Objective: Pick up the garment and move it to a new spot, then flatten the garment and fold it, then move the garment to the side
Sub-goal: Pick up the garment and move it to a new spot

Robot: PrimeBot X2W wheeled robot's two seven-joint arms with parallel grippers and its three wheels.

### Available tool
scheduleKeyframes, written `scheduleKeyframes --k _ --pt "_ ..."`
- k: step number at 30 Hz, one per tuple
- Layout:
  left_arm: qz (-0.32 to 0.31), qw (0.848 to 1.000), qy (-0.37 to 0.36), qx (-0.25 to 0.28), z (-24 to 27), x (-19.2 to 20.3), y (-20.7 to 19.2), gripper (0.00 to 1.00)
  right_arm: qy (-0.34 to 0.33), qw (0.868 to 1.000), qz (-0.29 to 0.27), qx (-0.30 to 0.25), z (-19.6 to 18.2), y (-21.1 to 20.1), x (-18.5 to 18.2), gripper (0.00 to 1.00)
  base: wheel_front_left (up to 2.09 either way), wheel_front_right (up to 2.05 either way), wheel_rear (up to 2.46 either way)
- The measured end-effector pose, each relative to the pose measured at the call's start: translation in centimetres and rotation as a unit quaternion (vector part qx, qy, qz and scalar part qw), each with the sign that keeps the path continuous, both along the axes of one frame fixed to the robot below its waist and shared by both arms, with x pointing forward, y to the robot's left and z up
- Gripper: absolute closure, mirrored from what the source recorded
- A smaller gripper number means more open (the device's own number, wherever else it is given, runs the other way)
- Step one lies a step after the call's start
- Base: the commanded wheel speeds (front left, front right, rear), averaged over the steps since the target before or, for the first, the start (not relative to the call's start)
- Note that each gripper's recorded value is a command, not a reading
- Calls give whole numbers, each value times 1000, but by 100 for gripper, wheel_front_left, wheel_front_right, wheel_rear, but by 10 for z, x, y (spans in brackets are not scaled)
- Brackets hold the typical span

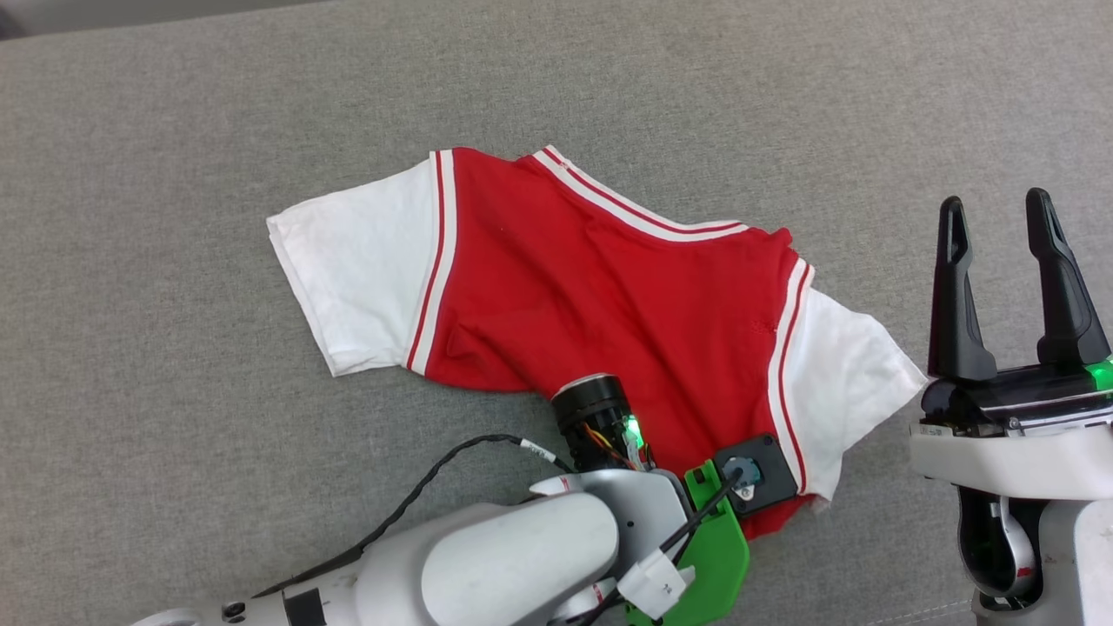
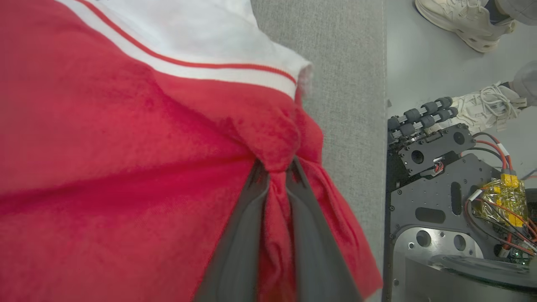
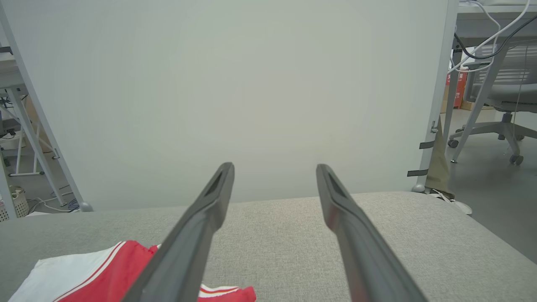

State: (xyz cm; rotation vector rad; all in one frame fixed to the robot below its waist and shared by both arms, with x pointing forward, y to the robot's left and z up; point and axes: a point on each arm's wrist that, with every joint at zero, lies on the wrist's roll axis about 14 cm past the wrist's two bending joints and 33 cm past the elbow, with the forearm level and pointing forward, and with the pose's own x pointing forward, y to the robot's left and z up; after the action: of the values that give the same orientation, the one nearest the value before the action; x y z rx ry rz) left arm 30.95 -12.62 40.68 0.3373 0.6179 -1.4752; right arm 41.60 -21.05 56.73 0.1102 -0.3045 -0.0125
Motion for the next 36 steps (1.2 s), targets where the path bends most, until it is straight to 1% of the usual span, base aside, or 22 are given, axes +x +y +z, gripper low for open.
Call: scheduleKeyframes --k 1,2,3,6,9,13,16,17,19,23,25,26,29,32,34,36 --pt "1 1000 3 1 -2 -1 1 100 0 1000 0 0 -1 0 1 0 0 0 0" --pt "5 1000 2 -2 -2 1 1 72 0 1000 1 0 -1 1 2 0 0 0 0" --pt "7 1000 -3 -7 -1 3 1 0 0 1000 2 0 0 1 2 0 0 0 0" --pt "16 999 -22 -45 11 7 -4 0 -3 1000 4 -1 2 3 1 0 0 0 0" --pt "31 992 -58 -112 37 21 -12 0 -8 1000 6 -3 6 4 -1 0 0 0 0" --pt "61 973 -94 -203 80 38 -18 0 -10 1000 10 -4 8 8 -7 0 0 0 0" --pt "100 956 -129 -244 107 57 -10 0 -15 1000 17 -8 12 13 -11 0 0 0 0" --pt "119 948 -147 -255 115 66 -5 0 -16 1000 18 -8 14 14 -12 0 0 0 0" --pt "157 932 -185 -269 131 83 9 0 -17 1000 22 -6 15 17 -15 0 0 0 0" --pt "247 887 -259 -291 163 118 51 0 -20 999 32 -7 17 24 -22 0 0 0 0" --pt "287 869 -279 -289 170 127 73 0 -21 999 36 -6 18 26 -24 0 0 0 0" --pt "304 863 -286 -285 171 130 83 0 -21 999 37 -5 19 27 -25 0 0 0 0" --pt "367 833 -309 -275 175 136 119 0 -22 999 44 -4 19 32 -27 0 0 0 0" --pt "432 787 -342 -277 191 139 162 0 -23 998 52 -5 20 37 -29 0 0 0 0" --pt "467 764 -353 -271 192 136 186 0 -25 998 55 -5 22 39 -29 0 0 0 0" --pt "499 744 -358 -263 188 131 208 0 -26 998 59 -5 22 42 -29 0 0 0 0"
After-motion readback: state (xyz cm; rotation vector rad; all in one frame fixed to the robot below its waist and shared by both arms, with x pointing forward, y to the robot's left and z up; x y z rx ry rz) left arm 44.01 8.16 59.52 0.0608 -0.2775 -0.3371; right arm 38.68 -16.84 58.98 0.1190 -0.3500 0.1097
